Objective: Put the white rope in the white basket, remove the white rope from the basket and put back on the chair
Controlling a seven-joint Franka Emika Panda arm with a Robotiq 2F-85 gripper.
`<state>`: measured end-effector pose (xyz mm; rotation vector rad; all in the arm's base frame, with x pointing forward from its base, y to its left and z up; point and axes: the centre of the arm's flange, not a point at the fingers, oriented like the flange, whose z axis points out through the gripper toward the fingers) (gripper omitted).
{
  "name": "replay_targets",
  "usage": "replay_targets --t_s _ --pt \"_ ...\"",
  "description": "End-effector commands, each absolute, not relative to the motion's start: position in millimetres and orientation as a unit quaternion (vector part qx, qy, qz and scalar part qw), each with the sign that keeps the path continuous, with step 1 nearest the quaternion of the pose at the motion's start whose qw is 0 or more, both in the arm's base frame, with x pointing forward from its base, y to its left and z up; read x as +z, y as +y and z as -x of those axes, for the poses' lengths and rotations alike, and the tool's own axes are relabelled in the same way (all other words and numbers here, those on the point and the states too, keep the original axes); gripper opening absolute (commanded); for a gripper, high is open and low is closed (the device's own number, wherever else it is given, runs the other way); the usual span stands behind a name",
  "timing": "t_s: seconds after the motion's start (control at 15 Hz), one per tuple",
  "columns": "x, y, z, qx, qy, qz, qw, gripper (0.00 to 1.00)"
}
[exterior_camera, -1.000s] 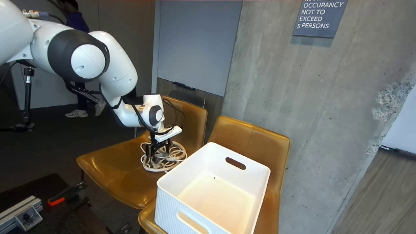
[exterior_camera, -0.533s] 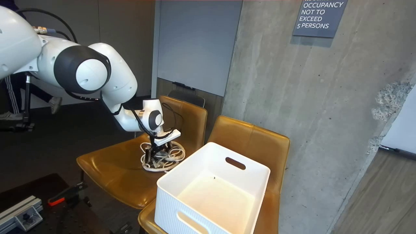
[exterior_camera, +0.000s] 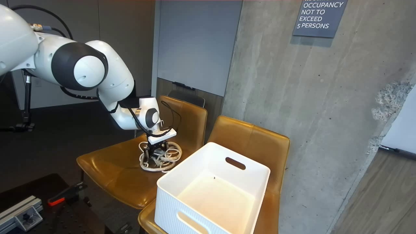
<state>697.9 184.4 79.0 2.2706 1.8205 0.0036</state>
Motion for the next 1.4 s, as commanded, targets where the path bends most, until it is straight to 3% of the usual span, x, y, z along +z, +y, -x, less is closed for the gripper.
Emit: replay_targets --t_s 0.0,0.67,1.33 --pt "104.6 197.1 -663.8 -0.011 0.587 -0.8 0.125 0.0" --pt "280.7 142.1 -643.9 0.036 0.46 -0.865 0.2 0.0" --pt "519.9 10.9 -633.2 0.102 0.322 -0.886 0.317 0.0"
